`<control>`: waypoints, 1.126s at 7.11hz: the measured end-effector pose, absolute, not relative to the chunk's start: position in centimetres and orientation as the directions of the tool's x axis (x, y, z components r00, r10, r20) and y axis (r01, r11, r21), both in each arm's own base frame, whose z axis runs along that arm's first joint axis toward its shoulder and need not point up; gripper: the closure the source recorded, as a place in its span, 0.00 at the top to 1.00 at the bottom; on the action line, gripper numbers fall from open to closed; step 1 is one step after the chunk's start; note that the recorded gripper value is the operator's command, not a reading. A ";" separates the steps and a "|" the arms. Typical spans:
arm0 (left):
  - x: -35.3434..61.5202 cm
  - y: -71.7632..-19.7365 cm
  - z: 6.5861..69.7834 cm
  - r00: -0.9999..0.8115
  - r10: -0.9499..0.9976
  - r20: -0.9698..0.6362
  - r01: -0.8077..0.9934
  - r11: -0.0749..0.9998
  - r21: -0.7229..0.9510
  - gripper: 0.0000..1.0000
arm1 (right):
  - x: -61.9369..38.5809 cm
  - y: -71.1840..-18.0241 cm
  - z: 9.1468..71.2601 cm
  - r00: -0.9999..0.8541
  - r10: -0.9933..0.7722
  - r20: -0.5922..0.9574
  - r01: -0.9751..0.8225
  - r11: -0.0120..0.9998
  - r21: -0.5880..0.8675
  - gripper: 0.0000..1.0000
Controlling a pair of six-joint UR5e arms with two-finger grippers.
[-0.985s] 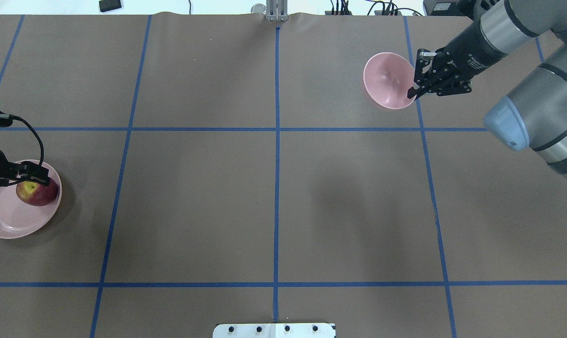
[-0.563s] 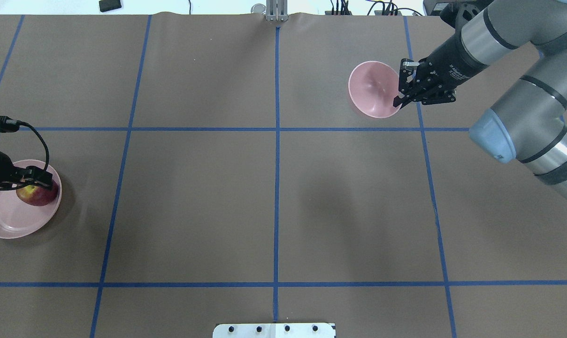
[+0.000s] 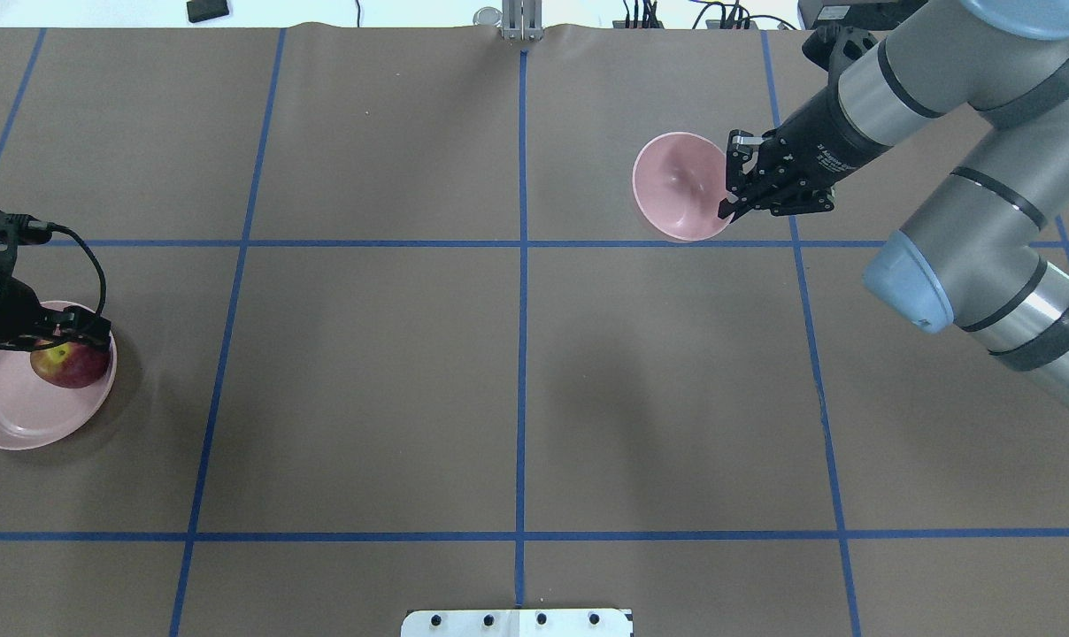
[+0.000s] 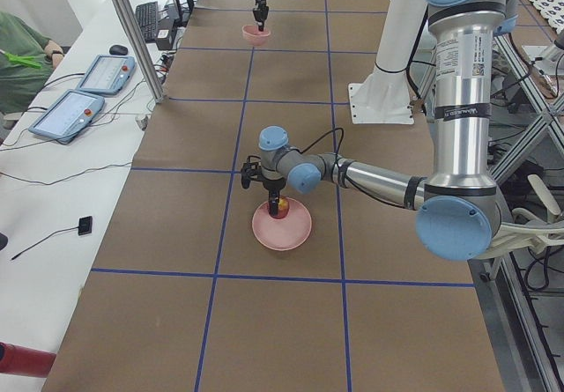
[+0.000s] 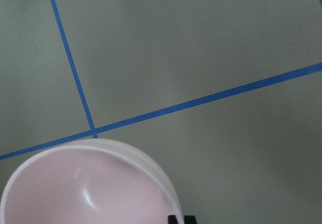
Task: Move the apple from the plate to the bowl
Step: 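Carry the bowl toward table center with the right gripper while the left grasps the apple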
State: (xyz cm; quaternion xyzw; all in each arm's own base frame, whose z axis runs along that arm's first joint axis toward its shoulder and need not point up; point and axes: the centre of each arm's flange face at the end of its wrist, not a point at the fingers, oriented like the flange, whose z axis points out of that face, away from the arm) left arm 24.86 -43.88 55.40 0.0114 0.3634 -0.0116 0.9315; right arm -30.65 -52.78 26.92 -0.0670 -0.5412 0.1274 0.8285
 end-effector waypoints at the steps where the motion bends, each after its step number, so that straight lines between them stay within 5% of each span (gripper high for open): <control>1: 25.1 -44.2 56.1 0.734 -0.011 -0.679 0.030 0.999 0.016 0.43 | -30.9 -52.6 26.9 0.383 0.281 0.880 -0.138 0.959 -0.246 0.00; 2: 25.2 -44.3 56.8 0.730 -0.009 -0.684 0.032 0.999 0.021 0.13 | -31.0 -52.5 26.9 0.385 0.280 0.879 -0.138 0.960 -0.245 0.00; 3: 25.1 -44.2 57.1 0.725 -0.007 -0.689 0.032 0.999 0.023 0.01 | -31.1 -52.5 26.9 0.386 0.280 0.879 -0.139 0.960 -0.245 0.00; 8: 22.1 -40.7 51.4 0.689 -0.024 -0.724 0.002 1.000 -0.031 0.00 | -32.0 -51.8 27.0 0.391 0.277 0.878 -0.131 0.961 -0.245 0.00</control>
